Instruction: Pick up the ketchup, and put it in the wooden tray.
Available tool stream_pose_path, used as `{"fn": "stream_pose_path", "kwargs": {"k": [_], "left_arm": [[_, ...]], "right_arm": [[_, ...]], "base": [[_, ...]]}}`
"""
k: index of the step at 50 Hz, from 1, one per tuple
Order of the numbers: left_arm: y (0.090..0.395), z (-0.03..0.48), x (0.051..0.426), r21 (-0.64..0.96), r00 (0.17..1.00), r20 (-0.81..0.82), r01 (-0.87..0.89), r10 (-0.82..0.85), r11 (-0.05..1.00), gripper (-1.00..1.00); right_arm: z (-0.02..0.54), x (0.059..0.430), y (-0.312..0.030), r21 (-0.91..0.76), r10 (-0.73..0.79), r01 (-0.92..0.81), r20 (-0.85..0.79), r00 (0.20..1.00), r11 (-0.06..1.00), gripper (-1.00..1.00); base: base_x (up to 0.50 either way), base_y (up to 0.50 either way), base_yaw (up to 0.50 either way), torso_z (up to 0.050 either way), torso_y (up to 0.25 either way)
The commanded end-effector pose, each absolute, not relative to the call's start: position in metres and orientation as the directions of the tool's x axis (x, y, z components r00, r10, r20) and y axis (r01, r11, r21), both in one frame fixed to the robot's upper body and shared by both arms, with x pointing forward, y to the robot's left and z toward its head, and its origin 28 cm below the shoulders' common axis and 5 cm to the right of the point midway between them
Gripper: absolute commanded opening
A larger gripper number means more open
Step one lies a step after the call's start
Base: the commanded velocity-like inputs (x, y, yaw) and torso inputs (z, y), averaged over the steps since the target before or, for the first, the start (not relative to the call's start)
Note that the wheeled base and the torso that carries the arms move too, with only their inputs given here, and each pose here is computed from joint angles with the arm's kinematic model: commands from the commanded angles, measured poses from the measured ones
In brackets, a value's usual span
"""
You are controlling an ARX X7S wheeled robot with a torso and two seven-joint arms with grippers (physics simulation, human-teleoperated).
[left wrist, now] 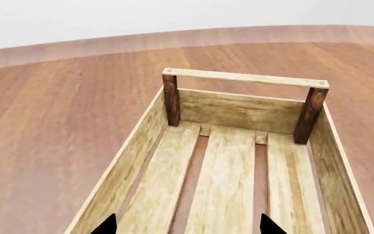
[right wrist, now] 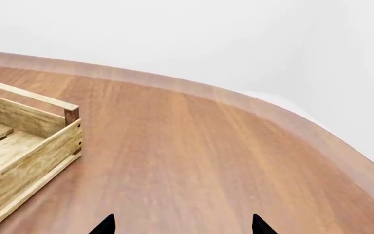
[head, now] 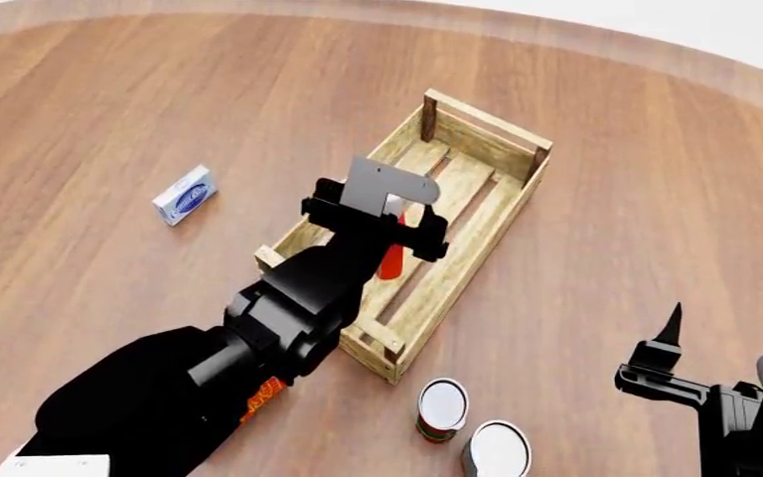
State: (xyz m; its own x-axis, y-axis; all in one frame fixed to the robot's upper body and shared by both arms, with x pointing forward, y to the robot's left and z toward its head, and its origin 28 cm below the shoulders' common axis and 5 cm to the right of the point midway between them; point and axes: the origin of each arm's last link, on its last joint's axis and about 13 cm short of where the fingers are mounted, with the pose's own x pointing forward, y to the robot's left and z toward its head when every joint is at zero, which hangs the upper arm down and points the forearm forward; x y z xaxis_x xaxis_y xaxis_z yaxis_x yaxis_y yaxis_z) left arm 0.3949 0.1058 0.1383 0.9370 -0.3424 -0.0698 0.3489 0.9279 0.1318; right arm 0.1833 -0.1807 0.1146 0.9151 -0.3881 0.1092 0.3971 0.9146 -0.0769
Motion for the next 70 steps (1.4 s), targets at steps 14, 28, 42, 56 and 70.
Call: {"fn": "stream_pose_path", "kwargs": {"k": [14,28,42,56,70], "left_arm": [[0.105,0.140,0.395,0.133,0.934,-0.069,0.356,-0.350,0.925,1.00],[0.105,0.141,0.395,0.138,0.932,-0.070,0.361,-0.354,0.922,1.00],[0.104,0.141,0.395,0.139,0.926,-0.069,0.376,-0.370,0.916,1.00],[0.100,0.149,0.396,0.102,0.915,-0.024,0.403,-0.403,0.909,1.00],[0.113,0.181,0.365,0.056,0.892,0.200,0.402,-0.405,0.914,1.00]], "right_arm": [[0.115,0.183,-0.181,-0.078,-0.389,0.398,0.115,0.914,0.914,1.00],[0.115,0.184,-0.181,-0.076,-0.386,0.397,0.124,0.914,0.915,1.00],[0.115,0.184,-0.181,-0.073,-0.383,0.394,0.130,0.914,0.916,1.00],[0.115,0.184,-0.181,-0.077,-0.376,0.388,0.136,0.917,0.918,1.00],[0.116,0.175,-0.176,-0.076,-0.367,0.377,0.116,0.923,0.923,1.00]], "base": [[0.00,0.00,0.00,0.000,0.000],[0.00,0.00,0.00,-0.012,0.096],[0.00,0.00,0.00,-0.016,0.138],[0.00,0.00,0.00,-0.017,0.137],[0.00,0.00,0.00,-0.008,0.059]]}}
